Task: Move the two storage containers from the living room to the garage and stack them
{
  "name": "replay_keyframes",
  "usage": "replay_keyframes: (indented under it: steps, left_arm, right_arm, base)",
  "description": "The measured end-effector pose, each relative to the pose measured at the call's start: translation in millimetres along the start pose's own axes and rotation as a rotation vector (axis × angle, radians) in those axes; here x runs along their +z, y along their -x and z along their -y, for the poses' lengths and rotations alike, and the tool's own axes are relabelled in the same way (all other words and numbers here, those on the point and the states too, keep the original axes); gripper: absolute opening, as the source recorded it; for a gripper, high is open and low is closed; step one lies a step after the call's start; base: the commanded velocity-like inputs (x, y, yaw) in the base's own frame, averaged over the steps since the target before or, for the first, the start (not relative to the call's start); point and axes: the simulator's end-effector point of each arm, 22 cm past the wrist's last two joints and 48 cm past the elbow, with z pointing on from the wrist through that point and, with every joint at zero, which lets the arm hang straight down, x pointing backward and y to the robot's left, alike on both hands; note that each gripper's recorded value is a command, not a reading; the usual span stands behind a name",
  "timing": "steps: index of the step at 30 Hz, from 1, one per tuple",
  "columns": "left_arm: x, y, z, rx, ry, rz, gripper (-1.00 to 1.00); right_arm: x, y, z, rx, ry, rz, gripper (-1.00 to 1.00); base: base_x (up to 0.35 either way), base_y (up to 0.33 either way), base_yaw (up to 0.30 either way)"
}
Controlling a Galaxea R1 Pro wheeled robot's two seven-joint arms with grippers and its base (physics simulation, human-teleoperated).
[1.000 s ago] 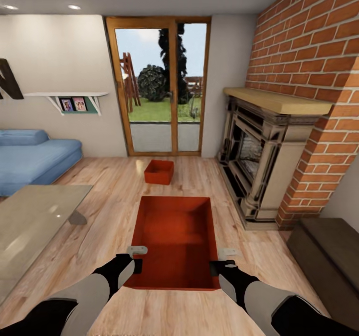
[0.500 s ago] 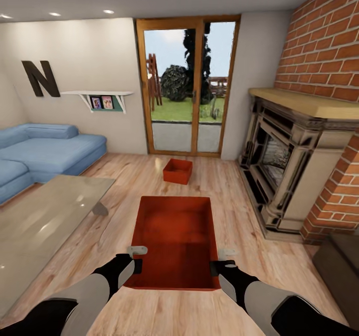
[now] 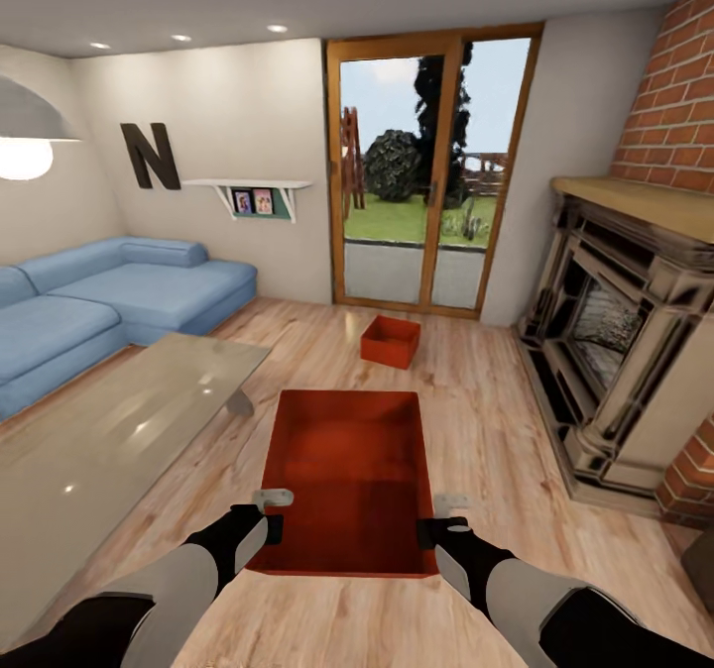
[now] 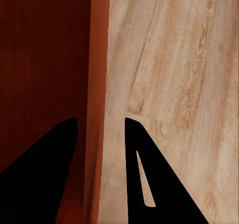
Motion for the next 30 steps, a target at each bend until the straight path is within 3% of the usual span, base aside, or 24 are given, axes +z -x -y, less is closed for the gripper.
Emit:
replay_keyframes:
  steps: [30]
  left_arm:
    - [0.0,0.1,0.0,0.0,0.0,0.0,-1.0]
  right_arm:
    - [0.0,0.0,0.0,0.0,0.0,0.0,-1.0]
  base:
    - [0.0,0.0,0.284]
